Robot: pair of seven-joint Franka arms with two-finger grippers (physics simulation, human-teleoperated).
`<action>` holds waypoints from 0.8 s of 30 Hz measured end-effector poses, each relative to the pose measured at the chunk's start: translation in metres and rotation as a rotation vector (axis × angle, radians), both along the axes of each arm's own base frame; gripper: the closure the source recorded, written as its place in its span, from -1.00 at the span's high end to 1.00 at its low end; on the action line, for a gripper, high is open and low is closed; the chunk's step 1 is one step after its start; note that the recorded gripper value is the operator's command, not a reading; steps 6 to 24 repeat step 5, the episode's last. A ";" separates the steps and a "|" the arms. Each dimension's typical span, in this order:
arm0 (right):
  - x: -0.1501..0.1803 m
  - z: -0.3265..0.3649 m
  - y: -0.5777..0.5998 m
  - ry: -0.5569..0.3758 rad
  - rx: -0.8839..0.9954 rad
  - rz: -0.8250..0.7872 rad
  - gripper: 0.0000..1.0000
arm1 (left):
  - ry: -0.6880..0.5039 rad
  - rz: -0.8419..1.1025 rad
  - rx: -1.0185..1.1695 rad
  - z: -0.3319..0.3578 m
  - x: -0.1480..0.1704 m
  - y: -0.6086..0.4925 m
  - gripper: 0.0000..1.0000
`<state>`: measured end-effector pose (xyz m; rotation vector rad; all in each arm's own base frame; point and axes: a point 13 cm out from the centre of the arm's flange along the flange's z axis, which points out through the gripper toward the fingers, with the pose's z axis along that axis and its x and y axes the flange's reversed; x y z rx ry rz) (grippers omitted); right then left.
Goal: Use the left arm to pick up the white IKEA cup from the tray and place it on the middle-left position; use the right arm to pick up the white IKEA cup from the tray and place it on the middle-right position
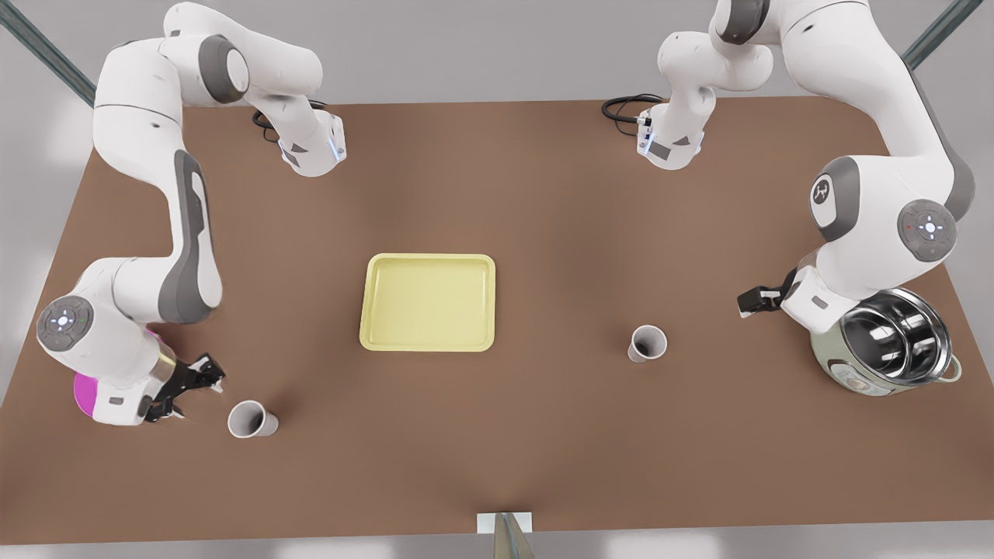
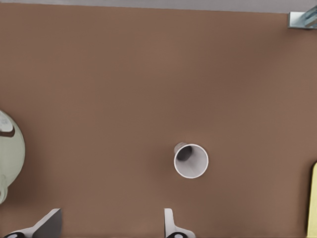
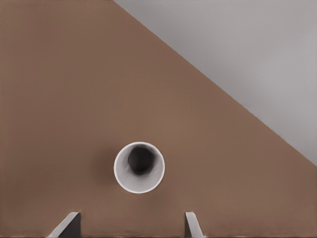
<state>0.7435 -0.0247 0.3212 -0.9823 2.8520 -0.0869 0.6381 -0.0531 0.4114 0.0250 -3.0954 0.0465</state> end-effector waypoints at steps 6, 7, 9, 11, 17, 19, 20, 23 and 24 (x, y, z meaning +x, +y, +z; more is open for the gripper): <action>-0.028 0.022 0.002 0.073 0.012 -0.102 1.00 | -0.004 -0.032 0.000 0.000 0.001 0.000 1.00; -0.028 0.022 0.002 0.073 0.012 -0.102 1.00 | -0.004 -0.032 0.000 0.000 0.001 0.000 1.00; -0.028 0.022 0.002 0.073 0.012 -0.102 1.00 | -0.004 -0.032 0.000 0.000 0.001 0.000 1.00; -0.028 0.022 0.002 0.073 0.012 -0.102 1.00 | -0.004 -0.032 0.000 0.000 0.001 0.000 1.00; -0.028 0.022 0.002 0.073 0.012 -0.102 1.00 | -0.004 -0.032 0.000 0.000 0.001 0.000 1.00; -0.028 0.022 0.002 0.073 0.012 -0.102 1.00 | -0.004 -0.032 0.000 0.000 0.001 0.000 1.00; -0.028 0.022 0.002 0.073 0.012 -0.102 1.00 | -0.004 -0.032 0.000 0.000 0.001 0.000 1.00; -0.028 0.022 0.002 0.073 0.012 -0.102 1.00 | -0.004 -0.032 0.000 0.000 0.001 0.000 1.00; -0.028 0.022 0.002 0.073 0.012 -0.102 1.00 | -0.004 -0.032 0.000 0.000 0.001 0.000 1.00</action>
